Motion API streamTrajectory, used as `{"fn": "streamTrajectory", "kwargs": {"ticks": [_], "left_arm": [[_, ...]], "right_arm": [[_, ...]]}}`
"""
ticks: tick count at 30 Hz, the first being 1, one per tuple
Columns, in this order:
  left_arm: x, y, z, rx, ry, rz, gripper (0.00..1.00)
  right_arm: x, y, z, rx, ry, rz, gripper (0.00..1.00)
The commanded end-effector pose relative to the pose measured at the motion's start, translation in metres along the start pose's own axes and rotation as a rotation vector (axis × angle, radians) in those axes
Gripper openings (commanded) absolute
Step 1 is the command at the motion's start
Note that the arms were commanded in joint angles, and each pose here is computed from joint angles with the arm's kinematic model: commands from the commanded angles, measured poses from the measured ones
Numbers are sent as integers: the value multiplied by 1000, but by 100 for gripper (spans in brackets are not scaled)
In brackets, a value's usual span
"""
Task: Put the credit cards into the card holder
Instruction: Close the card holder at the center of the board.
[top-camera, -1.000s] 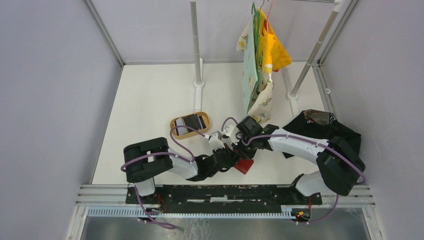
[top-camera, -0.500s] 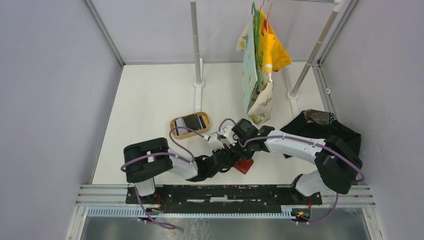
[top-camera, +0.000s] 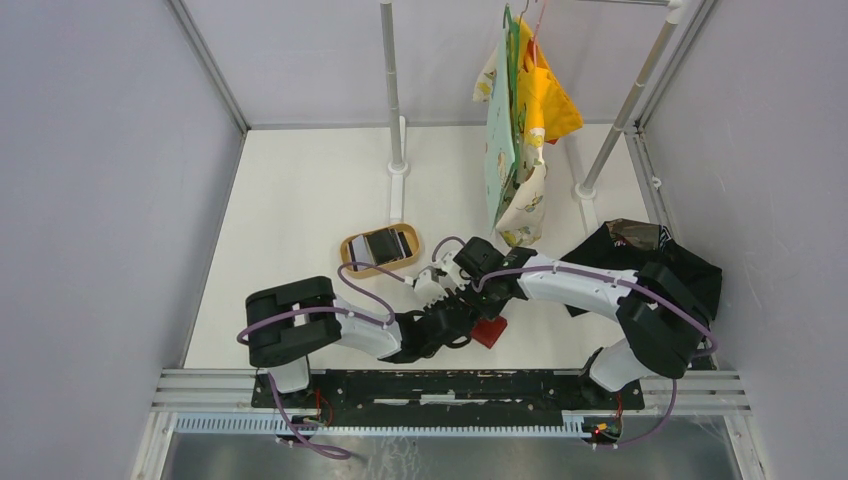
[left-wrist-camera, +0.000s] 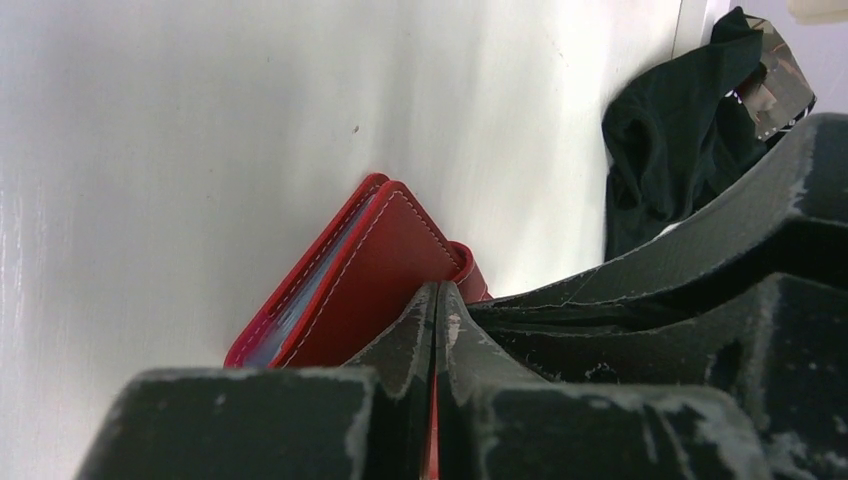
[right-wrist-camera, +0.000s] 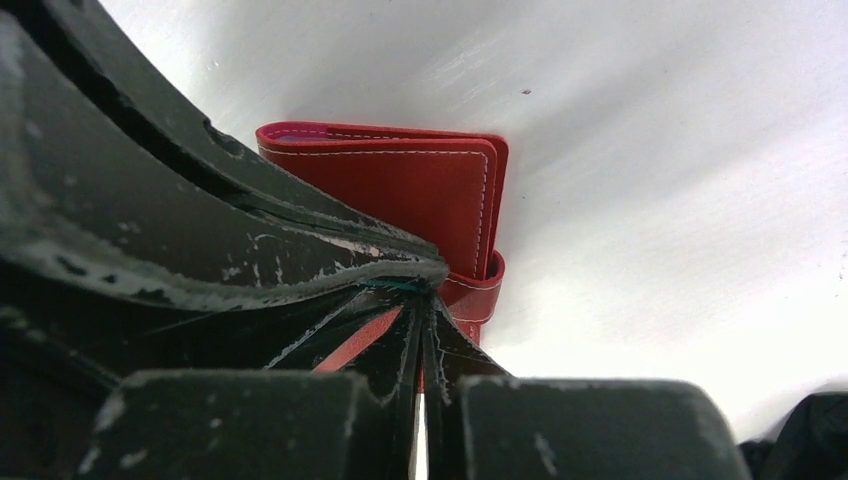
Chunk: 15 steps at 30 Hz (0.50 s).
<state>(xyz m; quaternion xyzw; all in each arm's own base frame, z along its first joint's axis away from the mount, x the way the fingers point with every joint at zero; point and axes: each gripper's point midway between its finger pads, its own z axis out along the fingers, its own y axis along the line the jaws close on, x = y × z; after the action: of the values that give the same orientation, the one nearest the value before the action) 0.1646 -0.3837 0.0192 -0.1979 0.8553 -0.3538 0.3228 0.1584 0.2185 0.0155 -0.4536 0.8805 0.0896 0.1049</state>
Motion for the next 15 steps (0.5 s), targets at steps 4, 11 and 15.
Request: {"fn": "streamTrajectory", "kwargs": {"ticks": [4,11,15], "left_arm": [[61,120,-38,-298,322,551,2],[61,122,-39,-301,321,547,2],[61,122,-38,-303,320,545,2]], "right_arm": [[24,58,68,-279,37,-157,2],[-15,23,24,-257,-178,-203,0],[-28,9,0,-205,-277,-249,0]]}}
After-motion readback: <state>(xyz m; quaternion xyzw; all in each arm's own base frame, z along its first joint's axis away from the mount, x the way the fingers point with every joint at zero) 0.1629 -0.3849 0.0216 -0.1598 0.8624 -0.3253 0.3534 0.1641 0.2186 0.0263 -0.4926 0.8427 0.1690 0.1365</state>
